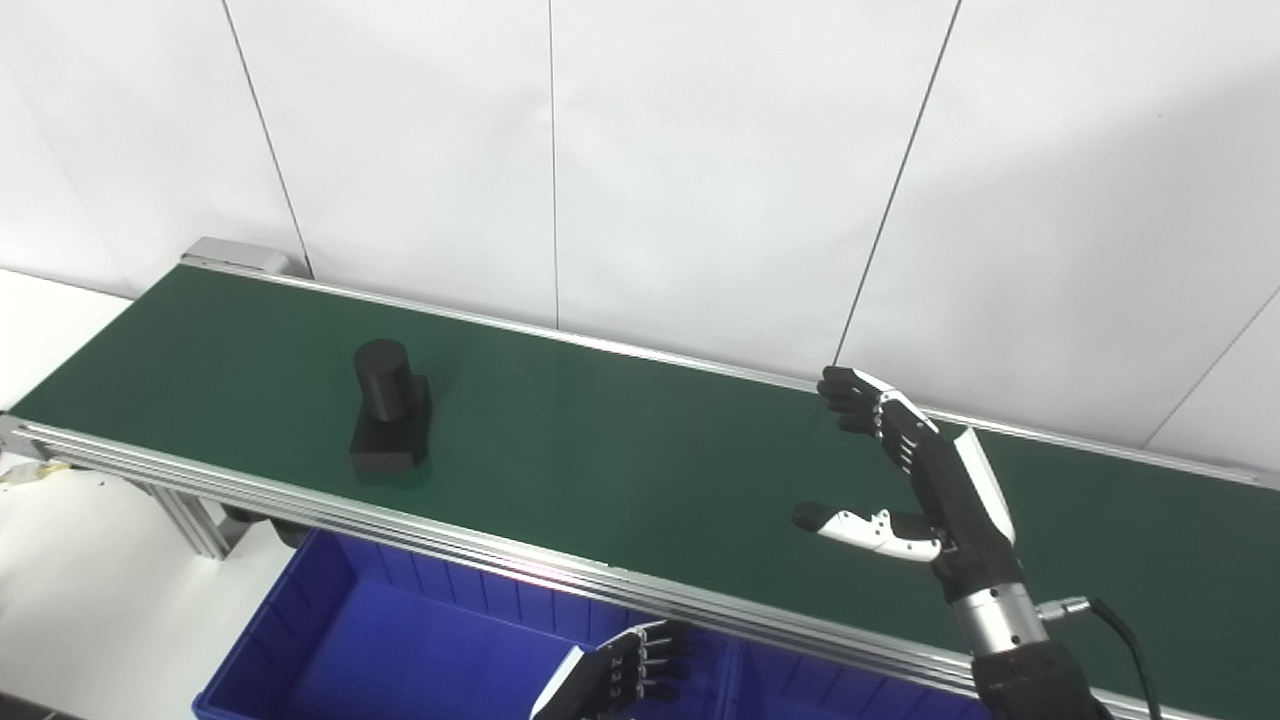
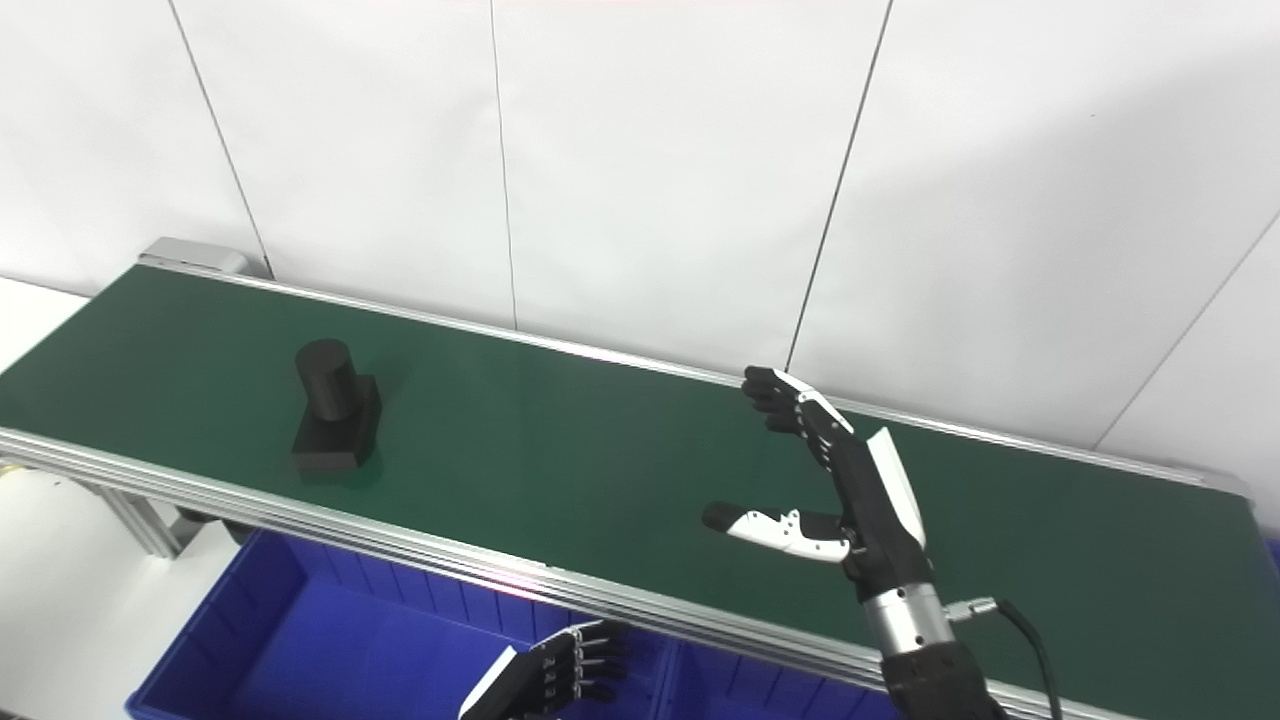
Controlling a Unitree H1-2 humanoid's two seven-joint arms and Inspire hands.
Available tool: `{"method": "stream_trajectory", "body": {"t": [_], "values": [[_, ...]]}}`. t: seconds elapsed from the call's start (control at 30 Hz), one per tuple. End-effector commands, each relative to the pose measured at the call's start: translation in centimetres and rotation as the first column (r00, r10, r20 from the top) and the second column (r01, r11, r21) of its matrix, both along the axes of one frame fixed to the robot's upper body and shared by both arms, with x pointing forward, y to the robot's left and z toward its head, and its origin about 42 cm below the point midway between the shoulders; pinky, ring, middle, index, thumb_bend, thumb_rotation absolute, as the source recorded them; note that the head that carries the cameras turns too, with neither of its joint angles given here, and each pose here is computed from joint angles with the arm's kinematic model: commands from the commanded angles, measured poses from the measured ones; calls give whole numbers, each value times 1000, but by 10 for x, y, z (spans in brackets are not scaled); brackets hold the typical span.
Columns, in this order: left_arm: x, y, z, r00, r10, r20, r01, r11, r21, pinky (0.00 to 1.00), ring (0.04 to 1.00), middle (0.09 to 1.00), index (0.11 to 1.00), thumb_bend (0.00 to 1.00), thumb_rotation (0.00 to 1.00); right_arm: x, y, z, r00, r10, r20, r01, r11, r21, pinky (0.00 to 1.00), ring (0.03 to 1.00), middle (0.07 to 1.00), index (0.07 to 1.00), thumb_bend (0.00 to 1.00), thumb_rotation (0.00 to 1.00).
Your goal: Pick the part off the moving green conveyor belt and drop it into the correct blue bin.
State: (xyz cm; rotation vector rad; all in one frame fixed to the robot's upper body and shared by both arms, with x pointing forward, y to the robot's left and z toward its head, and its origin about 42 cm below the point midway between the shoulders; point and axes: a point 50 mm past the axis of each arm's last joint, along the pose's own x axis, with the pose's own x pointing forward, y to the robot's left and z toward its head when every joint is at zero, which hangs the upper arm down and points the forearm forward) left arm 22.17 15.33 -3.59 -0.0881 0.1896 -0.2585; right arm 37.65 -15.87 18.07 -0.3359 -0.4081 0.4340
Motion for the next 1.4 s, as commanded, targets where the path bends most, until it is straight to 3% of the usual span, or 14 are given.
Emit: {"method": "stream_trajectory", "body": {"t": [0.0, 0.77, 1.37], "values": [[12, -7, 12, 997, -6, 76, 7, 1000, -14, 685, 739, 781, 805, 900, 38, 10, 10, 22, 995, 24, 97, -26, 1000, 17, 788, 826, 825, 837, 790, 361], [11, -18, 12, 997, -15, 76, 16, 1000, -15, 677, 728, 771, 805, 909, 83, 54, 65, 0, 993, 102, 54, -95, 989, -115, 773, 823, 825, 824, 803, 317], [7, -31, 14, 996, -26, 80, 28, 1000, -13, 710, 755, 787, 808, 911, 99, 67, 88, -10, 990, 126, 69, -103, 958, -267, 748, 829, 855, 869, 822, 391]]}}
